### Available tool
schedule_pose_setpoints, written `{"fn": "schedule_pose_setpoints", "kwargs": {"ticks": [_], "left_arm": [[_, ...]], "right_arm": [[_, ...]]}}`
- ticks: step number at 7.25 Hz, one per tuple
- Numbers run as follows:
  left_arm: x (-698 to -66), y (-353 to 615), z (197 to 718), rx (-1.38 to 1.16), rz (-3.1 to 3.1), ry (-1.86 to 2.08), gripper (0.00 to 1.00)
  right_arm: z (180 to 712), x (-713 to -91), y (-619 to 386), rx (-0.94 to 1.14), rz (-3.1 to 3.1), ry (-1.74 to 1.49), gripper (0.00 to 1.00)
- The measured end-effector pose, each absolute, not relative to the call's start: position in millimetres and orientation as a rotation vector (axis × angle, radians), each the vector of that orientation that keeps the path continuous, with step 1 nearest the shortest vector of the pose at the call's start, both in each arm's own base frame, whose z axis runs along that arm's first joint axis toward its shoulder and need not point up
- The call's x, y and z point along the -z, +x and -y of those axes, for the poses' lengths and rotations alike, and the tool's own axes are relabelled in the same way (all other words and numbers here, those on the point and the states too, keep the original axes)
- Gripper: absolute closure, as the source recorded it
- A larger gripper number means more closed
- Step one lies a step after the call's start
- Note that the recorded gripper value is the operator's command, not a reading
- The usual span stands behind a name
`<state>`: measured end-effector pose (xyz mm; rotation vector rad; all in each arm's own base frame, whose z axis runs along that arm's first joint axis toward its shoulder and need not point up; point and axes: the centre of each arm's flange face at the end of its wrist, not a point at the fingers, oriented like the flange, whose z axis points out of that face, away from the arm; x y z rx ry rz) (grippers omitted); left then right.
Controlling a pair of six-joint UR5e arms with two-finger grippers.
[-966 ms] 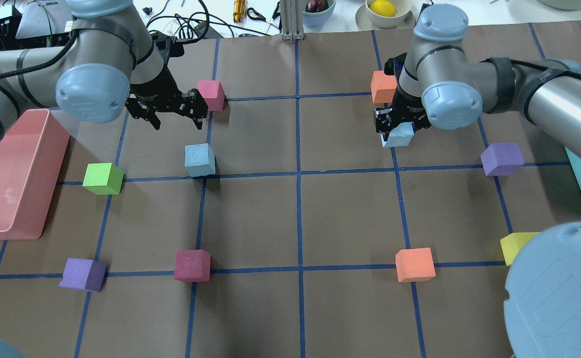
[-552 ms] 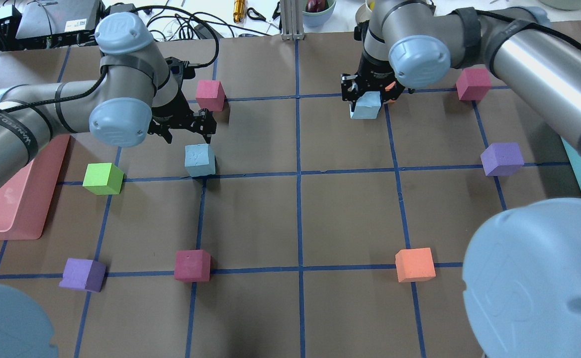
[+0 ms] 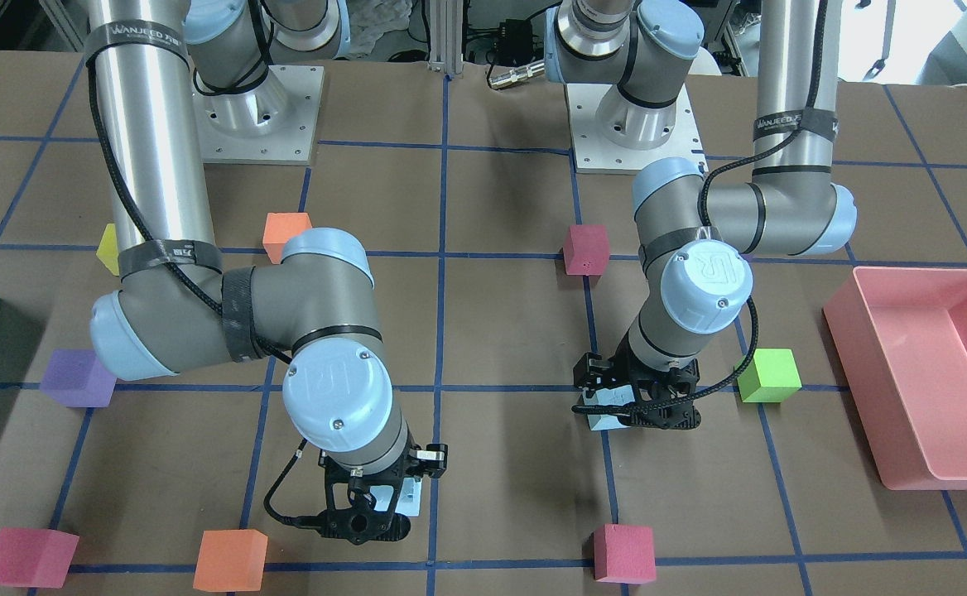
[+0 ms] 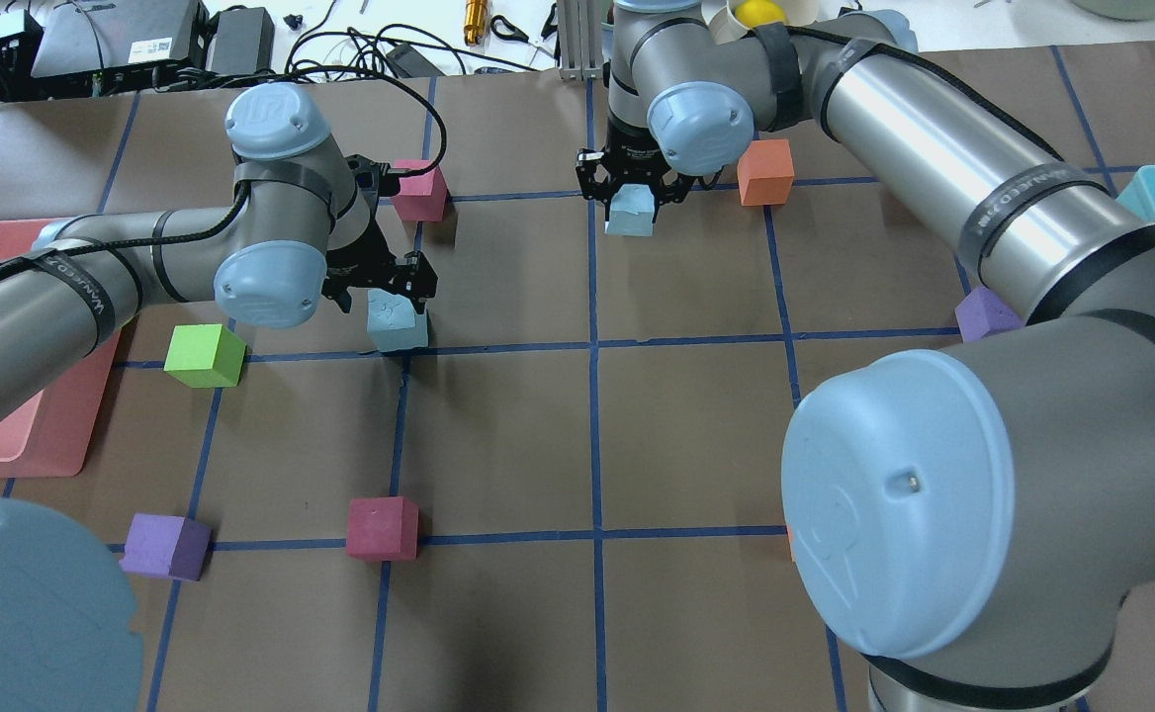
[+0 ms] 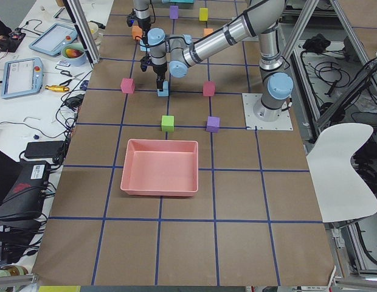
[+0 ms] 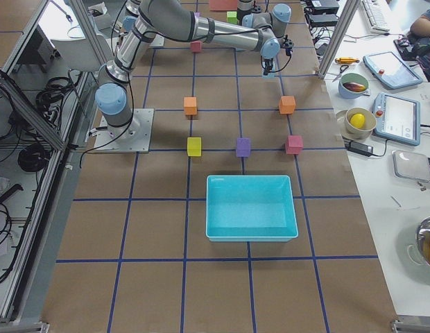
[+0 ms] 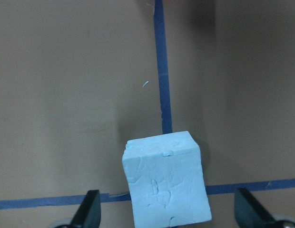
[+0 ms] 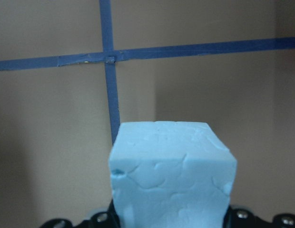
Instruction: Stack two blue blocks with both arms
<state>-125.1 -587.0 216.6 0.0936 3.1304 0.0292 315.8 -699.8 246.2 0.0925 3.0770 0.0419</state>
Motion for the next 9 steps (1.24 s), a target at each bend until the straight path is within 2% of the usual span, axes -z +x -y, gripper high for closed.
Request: {"fn": "schedule_pose_setpoints", "kwargs": {"ticks": [2, 3, 5, 6, 7, 8, 9], "left_arm": [[-207, -125, 587, -0.030, -3.130, 0.095, 0.02], [-205, -125, 588, -0.009, -3.130, 0.097, 0.21], [-204, -126, 590, 0.009, -3.133, 0.102, 0.70], [-205, -126, 591, 0.013, -3.134, 0.103, 0.90], [-205, -126, 591, 0.016, -3.136, 0.103, 1.00], [-207, -126, 593, 0.023, -3.136, 0.104, 1.00], [-213, -126, 596, 0.044, -3.137, 0.105, 1.00]], "right_arm": [[700, -231, 333, -0.063, -3.075, 0.106, 1.00], [698, -226, 340, -0.075, -3.069, 0.119, 1.00], [694, -216, 350, -0.097, -3.060, 0.099, 1.00], [693, -212, 355, -0.101, -3.060, 0.087, 0.94], [692, -210, 357, -0.104, -3.061, 0.079, 0.75], [692, -208, 357, -0.108, -3.063, 0.076, 0.34], [691, -206, 357, -0.111, -3.066, 0.077, 0.19]]}}
